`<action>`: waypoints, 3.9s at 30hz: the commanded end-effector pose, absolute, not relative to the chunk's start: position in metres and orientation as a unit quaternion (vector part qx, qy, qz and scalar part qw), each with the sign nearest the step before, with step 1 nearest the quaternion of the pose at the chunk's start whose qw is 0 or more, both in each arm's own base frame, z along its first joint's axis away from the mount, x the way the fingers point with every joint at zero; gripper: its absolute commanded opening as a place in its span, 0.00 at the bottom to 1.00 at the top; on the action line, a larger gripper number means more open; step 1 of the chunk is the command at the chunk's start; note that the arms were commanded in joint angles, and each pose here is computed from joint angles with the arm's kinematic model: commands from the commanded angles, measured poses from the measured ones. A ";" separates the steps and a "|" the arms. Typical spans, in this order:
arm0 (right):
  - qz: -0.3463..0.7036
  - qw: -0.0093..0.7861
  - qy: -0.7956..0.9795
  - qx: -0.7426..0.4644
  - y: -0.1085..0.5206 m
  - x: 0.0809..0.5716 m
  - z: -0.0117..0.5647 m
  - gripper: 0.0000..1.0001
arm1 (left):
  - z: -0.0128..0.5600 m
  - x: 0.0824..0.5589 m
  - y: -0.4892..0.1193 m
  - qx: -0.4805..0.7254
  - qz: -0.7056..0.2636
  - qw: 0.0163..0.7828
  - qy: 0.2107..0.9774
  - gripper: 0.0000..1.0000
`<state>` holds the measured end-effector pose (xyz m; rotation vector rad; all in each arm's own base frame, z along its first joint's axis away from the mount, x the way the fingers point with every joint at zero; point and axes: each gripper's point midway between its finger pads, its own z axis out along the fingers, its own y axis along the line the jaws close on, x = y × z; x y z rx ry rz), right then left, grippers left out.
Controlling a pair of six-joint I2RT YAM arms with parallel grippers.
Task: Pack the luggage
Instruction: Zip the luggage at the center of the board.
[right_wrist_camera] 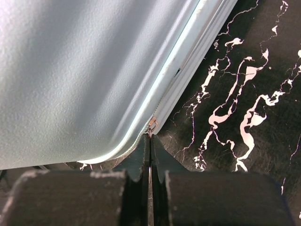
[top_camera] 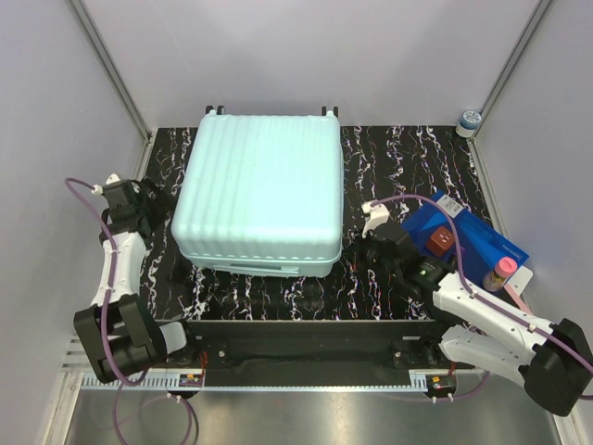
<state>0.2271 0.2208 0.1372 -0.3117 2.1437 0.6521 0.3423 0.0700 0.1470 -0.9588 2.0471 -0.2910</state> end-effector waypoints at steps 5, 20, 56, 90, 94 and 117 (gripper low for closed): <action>0.292 0.398 0.862 -0.116 0.234 0.218 0.150 0.00 | 0.195 0.316 0.100 -0.409 -0.055 0.474 0.778 0.99; 0.296 0.412 0.852 -0.126 0.240 0.226 0.165 0.00 | 0.170 0.216 0.099 -0.409 0.015 0.466 0.785 0.99; 0.336 0.392 0.849 -0.117 0.246 0.206 0.161 0.00 | 0.190 0.256 -0.009 -0.213 -0.205 0.488 0.821 0.91; 0.311 0.313 0.885 -0.151 0.262 0.129 0.118 0.00 | 0.189 0.257 -0.027 -0.205 -0.256 0.510 0.795 0.92; 0.309 0.332 0.881 -0.138 0.261 0.135 0.125 0.00 | 0.189 0.257 -0.031 -0.203 -0.263 0.511 0.793 0.92; 0.259 0.396 0.873 -0.118 0.274 0.182 0.139 0.00 | 0.214 0.305 -0.082 -0.166 -0.313 0.531 0.770 0.92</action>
